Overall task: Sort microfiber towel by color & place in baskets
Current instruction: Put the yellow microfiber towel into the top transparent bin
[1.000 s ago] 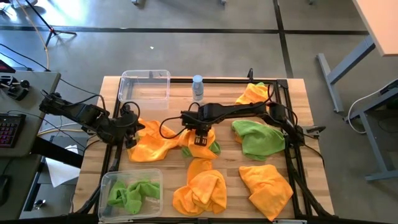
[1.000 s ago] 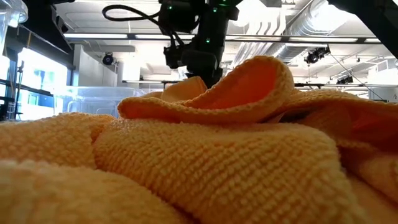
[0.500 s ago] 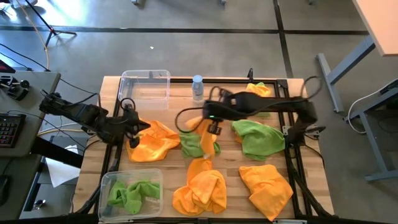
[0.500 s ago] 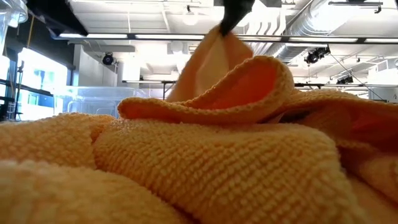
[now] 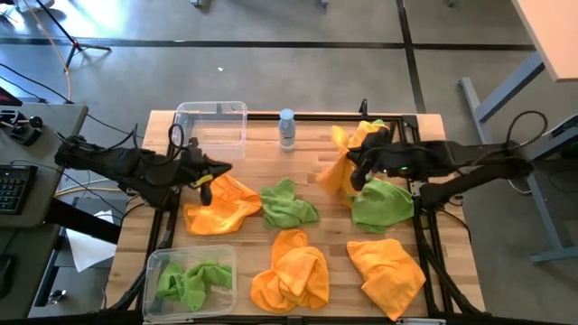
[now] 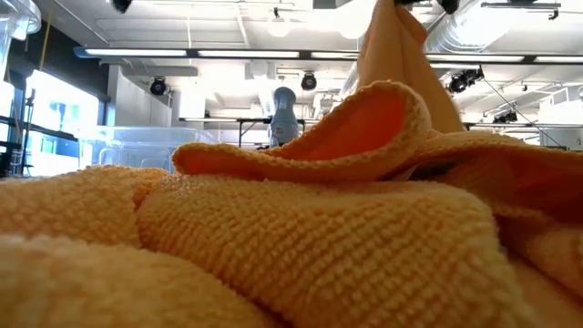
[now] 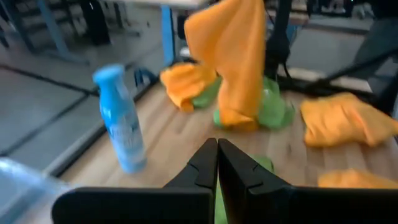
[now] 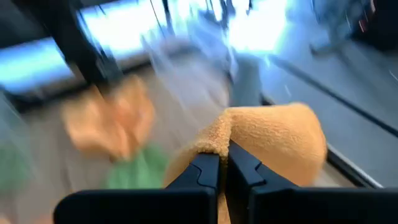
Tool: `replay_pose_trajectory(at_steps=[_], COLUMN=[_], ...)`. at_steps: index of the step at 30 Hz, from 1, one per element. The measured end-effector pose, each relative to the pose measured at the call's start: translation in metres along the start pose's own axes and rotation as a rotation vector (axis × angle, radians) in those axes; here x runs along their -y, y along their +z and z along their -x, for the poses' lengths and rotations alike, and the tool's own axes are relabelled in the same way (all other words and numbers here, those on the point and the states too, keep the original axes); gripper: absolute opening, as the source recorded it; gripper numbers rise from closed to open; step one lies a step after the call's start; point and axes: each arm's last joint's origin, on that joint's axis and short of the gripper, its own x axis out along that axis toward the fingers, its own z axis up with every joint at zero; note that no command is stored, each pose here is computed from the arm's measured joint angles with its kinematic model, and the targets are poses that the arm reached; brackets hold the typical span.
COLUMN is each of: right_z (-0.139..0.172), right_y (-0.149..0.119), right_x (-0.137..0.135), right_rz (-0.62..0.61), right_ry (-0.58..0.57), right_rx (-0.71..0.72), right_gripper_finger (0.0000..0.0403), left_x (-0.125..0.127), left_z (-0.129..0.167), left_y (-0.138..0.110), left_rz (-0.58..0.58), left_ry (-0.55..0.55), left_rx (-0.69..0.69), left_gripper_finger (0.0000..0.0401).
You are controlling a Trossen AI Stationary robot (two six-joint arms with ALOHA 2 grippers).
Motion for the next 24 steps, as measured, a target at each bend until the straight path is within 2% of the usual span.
replay_pose_trajectory(at_steps=[4, 9, 13, 20, 24], right_z=[-0.004, -0.023, -0.039, -0.060, -0.061], right_y=[-0.010, -0.021, -0.026, -0.030, -0.027], right_x=[0.002, -0.001, -0.005, -0.014, -0.016], right_rz=[-0.032, -0.033, -0.014, 0.002, 0.030], right_ry=[0.107, 0.179, 0.211, 0.313, 0.339], right_rx=[0.196, 0.228, 0.178, 0.164, 0.205], right_gripper_finger=[0.0001, 0.0000, 0.0000, 0.0000, 0.0000], left_x=[0.007, 0.015, 0.019, 0.040, 0.049], left_z=[-0.019, -0.040, -0.057, -0.104, -0.130], left_y=[0.018, 0.036, 0.049, 0.065, 0.073], left_rz=[-0.026, -0.042, -0.036, -0.140, -0.187], left_ry=[0.030, 0.033, -0.010, -0.057, -0.039], left_rx=[0.107, 0.188, 0.218, 0.155, 0.137], left_gripper_finger=[0.0006, 0.0041, 0.0096, 0.0211, 0.0247])
